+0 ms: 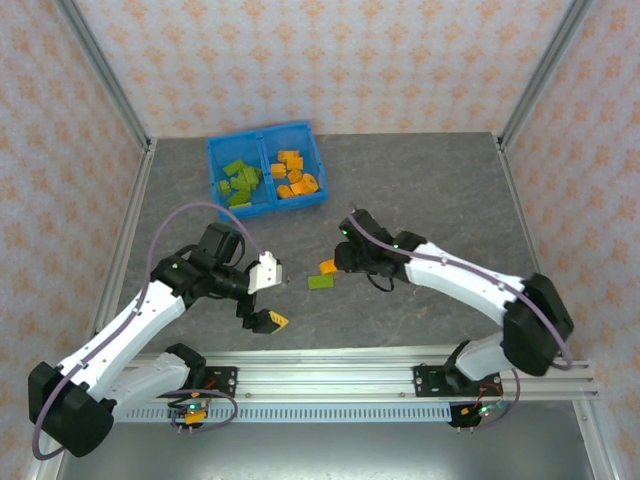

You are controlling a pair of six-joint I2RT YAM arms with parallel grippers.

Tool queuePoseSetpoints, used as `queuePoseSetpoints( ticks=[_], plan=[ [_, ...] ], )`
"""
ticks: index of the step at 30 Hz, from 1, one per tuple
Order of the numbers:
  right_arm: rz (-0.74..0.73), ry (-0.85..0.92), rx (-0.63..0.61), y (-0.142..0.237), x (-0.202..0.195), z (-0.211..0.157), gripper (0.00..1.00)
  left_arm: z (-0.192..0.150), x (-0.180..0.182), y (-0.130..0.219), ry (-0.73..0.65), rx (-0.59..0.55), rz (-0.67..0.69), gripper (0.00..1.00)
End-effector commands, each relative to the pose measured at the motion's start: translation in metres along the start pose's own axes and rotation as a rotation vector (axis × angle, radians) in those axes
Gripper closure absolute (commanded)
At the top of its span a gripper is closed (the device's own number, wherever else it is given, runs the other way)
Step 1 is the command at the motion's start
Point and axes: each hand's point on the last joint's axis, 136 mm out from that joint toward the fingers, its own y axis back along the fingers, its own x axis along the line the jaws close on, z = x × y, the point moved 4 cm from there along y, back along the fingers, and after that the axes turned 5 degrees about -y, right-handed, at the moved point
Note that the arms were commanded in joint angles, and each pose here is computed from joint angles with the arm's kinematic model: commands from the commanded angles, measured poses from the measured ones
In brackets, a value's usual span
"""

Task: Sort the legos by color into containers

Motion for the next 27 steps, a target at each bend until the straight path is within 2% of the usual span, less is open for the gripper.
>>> queuePoseSetpoints(
  ticks=[1,7,12,18,22,27],
  plan=[
    [0.043,-0.015,-0.073,0.022,0.013,0.018,0.63,0.015,0.016,0.013,-0.055,-0.032,0.178,0.0],
    [0.09,0.042,-0.094,0.027,0.058,0.06,0.64,0.014,0.034,0.046,-0.077,-0.058,0.551,0.0],
    [0.101,0.1,-0.108,-0.001,0.096,0.095,0.63,-0.005,0.037,0.064,-0.051,-0.006,0.732,0.0],
    [0.021,0.065,-0.107,-0.072,0.108,0.142,0.63,-0.007,0.037,0.072,-0.051,-0.014,0.797,0.0],
    [-0.058,0.054,-0.117,-0.128,0.103,0.166,0.63,-0.009,0.04,0.068,-0.039,0.019,0.777,0.0],
    [-0.074,0.048,-0.111,-0.186,0.101,0.187,0.63,-0.01,0.045,0.063,-0.029,0.039,0.759,0.0]
  ],
)
